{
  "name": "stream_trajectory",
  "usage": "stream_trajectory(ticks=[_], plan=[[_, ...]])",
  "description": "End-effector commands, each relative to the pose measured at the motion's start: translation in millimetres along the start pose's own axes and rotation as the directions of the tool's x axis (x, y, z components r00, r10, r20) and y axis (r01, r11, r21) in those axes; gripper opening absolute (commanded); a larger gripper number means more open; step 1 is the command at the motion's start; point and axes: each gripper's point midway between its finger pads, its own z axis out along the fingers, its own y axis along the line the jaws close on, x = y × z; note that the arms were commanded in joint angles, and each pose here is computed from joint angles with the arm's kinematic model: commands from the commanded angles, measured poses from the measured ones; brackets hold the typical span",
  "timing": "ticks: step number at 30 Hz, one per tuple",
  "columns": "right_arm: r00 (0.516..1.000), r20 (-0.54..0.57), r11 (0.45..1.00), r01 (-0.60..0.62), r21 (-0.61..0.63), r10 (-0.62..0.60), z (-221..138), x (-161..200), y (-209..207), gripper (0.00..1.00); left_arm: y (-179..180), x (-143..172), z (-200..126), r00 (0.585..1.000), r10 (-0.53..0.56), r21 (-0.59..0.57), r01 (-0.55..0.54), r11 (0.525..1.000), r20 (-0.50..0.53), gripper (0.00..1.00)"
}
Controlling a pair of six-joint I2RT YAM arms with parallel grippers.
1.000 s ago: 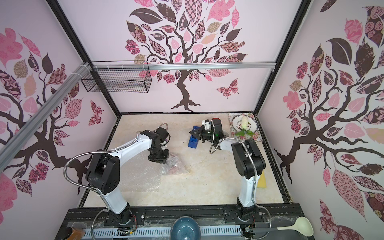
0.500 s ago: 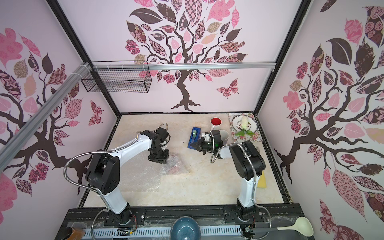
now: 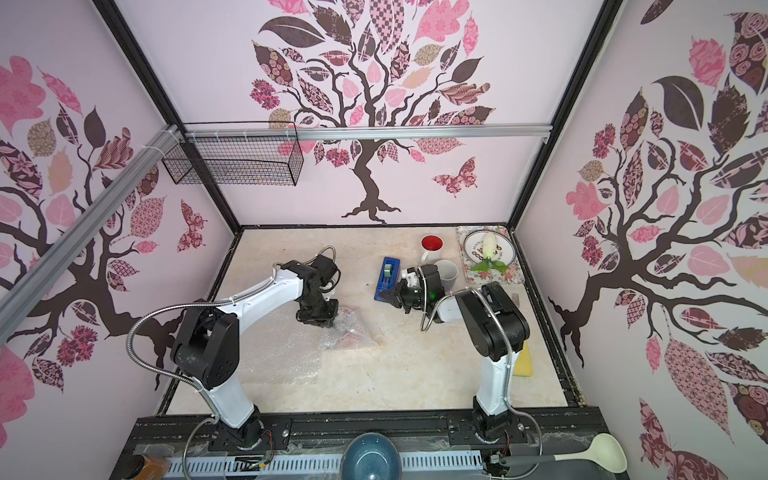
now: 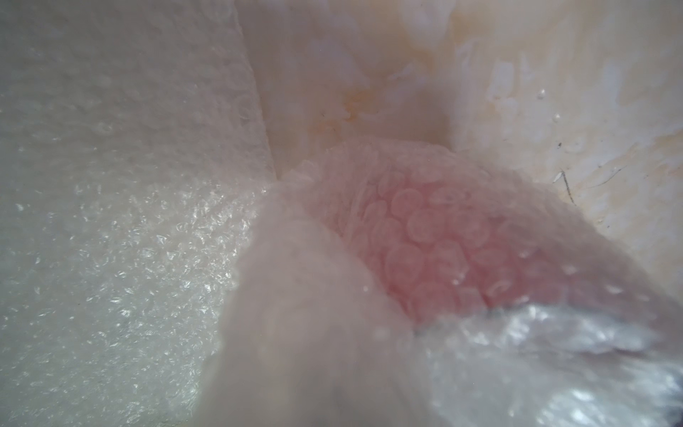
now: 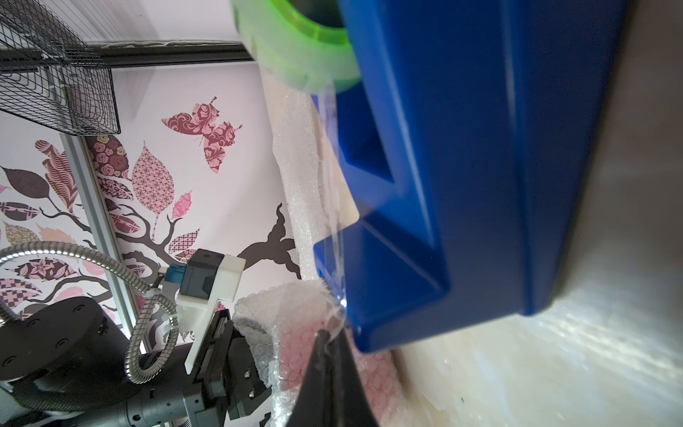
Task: Wrap mugs in bubble wrap
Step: Tear off the tape using the Tape Cutter.
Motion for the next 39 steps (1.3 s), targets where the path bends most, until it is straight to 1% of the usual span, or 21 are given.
stream_trajectory(ticks=[1,5,11,19,25,28,33,36,39], plan=[[0.998,-0.027,0.998,-0.055,0.016,0.056,7,11,-12,0.00,-3,9,22,0.998,0.025,0.007,-0.024,1.000,-0.050,0.00],[0.995,-0.031,0.994,-0.090,0.065,0.092,11,17,-43,0.00,-4,6,19,0.999,0.024,0.007,-0.024,1.000,-0.037,0.00],[0.992,-0.004,0.985,-0.122,0.125,0.123,17,18,-81,0.00,-6,4,14,1.000,0.019,0.007,-0.019,1.000,-0.025,0.00],[0.994,0.038,0.970,-0.108,0.217,0.102,18,11,-103,0.00,-10,7,13,1.000,0.016,0.010,-0.016,1.000,-0.024,0.00],[0.995,0.034,0.969,-0.101,0.227,0.096,19,11,-107,0.00,-14,6,14,1.000,0.019,0.011,-0.019,1.000,-0.019,0.00],[0.997,0.030,0.984,-0.074,0.159,0.070,15,12,-85,0.00,-13,6,14,1.000,0.019,-0.001,-0.019,1.000,-0.019,0.00],[1.000,0.003,0.996,-0.004,0.085,0.004,-4,22,-31,0.00,-11,6,12,1.000,0.015,-0.017,-0.015,1.000,-0.005,0.00],[1.000,-0.013,0.999,0.012,0.034,-0.012,-24,39,3,0.00,-9,5,8,1.000,0.003,-0.025,-0.003,1.000,0.014,0.00],[0.999,-0.050,1.000,0.001,0.003,-0.001,-40,68,29,0.00,-11,2,5,0.999,-0.016,-0.023,0.017,1.000,0.039,0.00]])
